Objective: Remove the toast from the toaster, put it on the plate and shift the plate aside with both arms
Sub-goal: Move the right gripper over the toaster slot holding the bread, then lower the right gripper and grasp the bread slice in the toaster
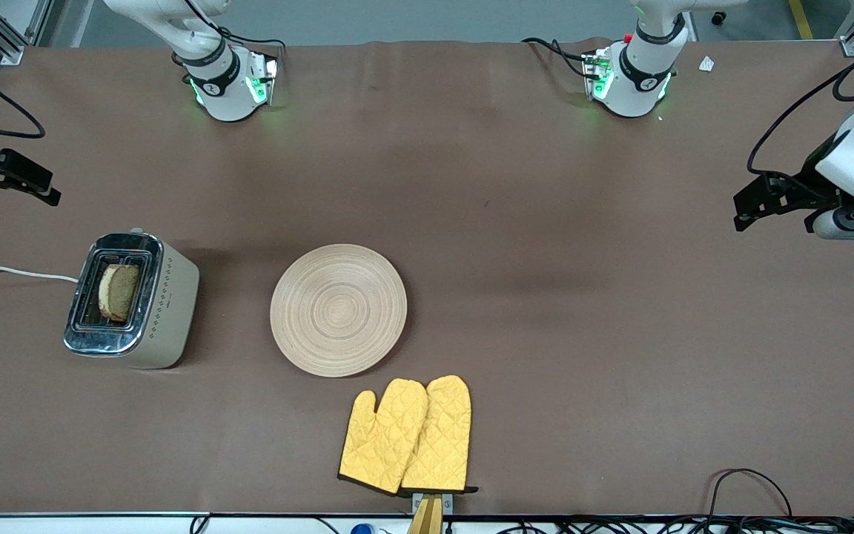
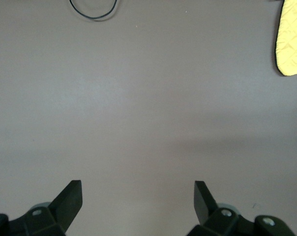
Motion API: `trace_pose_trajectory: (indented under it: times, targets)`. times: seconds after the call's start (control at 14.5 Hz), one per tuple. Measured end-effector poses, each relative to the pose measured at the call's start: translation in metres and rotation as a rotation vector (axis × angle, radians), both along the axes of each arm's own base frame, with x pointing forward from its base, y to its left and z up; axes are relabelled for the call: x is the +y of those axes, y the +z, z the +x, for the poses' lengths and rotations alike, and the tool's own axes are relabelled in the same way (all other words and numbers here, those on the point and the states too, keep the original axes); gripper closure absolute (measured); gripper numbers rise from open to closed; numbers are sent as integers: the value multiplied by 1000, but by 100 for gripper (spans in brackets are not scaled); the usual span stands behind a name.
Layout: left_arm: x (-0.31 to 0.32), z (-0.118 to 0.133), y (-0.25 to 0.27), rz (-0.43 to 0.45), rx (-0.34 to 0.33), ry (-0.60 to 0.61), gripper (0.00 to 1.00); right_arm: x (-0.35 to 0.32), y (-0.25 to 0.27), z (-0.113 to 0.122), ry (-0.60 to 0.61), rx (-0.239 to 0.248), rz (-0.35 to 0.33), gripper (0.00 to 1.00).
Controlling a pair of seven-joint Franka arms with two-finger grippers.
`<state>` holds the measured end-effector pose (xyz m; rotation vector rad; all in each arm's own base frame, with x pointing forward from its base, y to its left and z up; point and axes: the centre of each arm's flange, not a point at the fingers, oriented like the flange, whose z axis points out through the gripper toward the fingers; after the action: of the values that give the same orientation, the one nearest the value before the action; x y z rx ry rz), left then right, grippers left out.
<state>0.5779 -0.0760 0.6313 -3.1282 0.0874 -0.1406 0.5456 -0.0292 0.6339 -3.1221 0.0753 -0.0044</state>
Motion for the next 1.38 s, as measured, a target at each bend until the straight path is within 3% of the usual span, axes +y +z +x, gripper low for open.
trace_pose_trajectory:
  times: [0.41,0.69,1.1,1.38]
  targets:
    - [-1,0,4,-1,-8,-1,0,-2,-1,0,-4,-2,0,0]
    - [-4,0,2,-1,-3,-7,0,-24,-12,9,-40,-31,-3,0]
    - [-2,3,-2,-1,4,-5,0,-37,-103,39,-59,-54,-10,0]
    - [-2,3,-2,-1,5,-5,0,-45,-172,42,-73,-22,-11,0]
